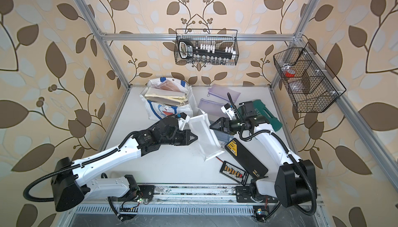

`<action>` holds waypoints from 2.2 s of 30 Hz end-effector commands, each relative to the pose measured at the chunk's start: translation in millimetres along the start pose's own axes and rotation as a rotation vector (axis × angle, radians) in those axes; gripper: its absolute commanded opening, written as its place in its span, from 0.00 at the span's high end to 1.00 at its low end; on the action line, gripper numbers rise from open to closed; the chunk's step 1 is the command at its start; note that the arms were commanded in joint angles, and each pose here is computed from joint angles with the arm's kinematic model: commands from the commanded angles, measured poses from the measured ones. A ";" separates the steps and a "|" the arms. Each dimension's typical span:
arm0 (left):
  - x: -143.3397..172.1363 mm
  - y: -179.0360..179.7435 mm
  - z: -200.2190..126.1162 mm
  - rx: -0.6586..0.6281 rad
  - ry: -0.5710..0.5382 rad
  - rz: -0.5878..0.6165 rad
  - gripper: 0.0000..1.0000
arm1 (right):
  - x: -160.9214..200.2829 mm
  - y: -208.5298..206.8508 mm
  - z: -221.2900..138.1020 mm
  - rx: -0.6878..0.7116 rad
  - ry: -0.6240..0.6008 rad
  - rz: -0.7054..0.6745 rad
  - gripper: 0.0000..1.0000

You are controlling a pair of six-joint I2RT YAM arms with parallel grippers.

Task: Put the pencil pouch into the canvas bag
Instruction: Pick up the pencil pouch, then place the pencil pouch in the canvas bag.

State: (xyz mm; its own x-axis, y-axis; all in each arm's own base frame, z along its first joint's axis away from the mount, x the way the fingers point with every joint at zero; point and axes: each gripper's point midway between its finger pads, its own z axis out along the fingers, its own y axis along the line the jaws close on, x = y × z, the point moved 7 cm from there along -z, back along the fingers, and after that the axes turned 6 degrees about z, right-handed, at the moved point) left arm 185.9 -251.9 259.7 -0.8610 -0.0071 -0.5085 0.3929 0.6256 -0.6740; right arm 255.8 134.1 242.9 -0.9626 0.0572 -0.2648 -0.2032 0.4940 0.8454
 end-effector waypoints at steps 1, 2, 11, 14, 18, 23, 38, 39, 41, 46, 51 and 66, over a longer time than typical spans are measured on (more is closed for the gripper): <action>-2.8 -20.7 -21.5 0.096 -0.025 0.109 1.00 | 7.9 26.7 1.4 -0.110 0.016 -0.067 0.07; -2.1 -22.3 -23.4 0.110 -0.027 0.111 1.00 | 9.9 30.7 4.4 -0.122 0.028 -0.081 0.08; 2.8 -18.4 -37.7 0.112 -0.079 0.091 1.00 | 14.5 59.4 27.7 -0.198 0.085 -0.134 0.59; 5.7 -13.0 -40.1 0.082 -0.084 0.080 1.00 | 12.1 65.4 27.9 -0.205 0.080 -0.150 0.82; 9.1 -7.0 -44.0 0.064 -0.109 0.059 1.00 | 10.0 71.8 27.4 -0.207 0.087 -0.168 0.97; 13.1 0.5 -47.3 0.019 -0.112 0.034 0.91 | 3.0 87.7 22.3 -0.172 0.055 -0.245 1.00; 71.9 68.4 -66.7 -0.286 -0.029 -0.261 0.01 | -100.0 199.8 -5.0 0.133 -0.200 -0.742 1.00; 76.0 71.3 -70.7 -0.292 -0.033 -0.274 0.01 | -107.1 207.3 -2.3 0.145 -0.212 -0.771 1.00; 83.3 75.6 -80.7 -0.294 -0.047 -0.295 0.01 | -120.7 222.7 7.8 0.174 -0.228 -0.846 1.00; 96.8 82.1 -103.7 -0.307 -0.069 -0.348 0.01 | -142.5 241.2 37.0 0.232 -0.306 -1.001 1.00; 108.7 89.0 -134.6 -0.350 -0.113 -0.396 0.02 | -152.3 250.3 82.9 0.316 -0.398 -1.183 1.00; 127.5 105.1 -192.7 -0.444 -0.237 -0.456 0.02 | -194.5 235.6 183.5 0.616 -0.642 -1.446 1.00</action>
State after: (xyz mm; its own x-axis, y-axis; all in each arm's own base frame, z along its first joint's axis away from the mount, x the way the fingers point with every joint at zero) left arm 57.5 -49.3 223.7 -0.8242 -0.4588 -0.3319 -0.1749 0.7637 -0.6214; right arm 417.4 391.1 402.3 0.0927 -0.4304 -0.8979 -0.6529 0.6545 -0.3811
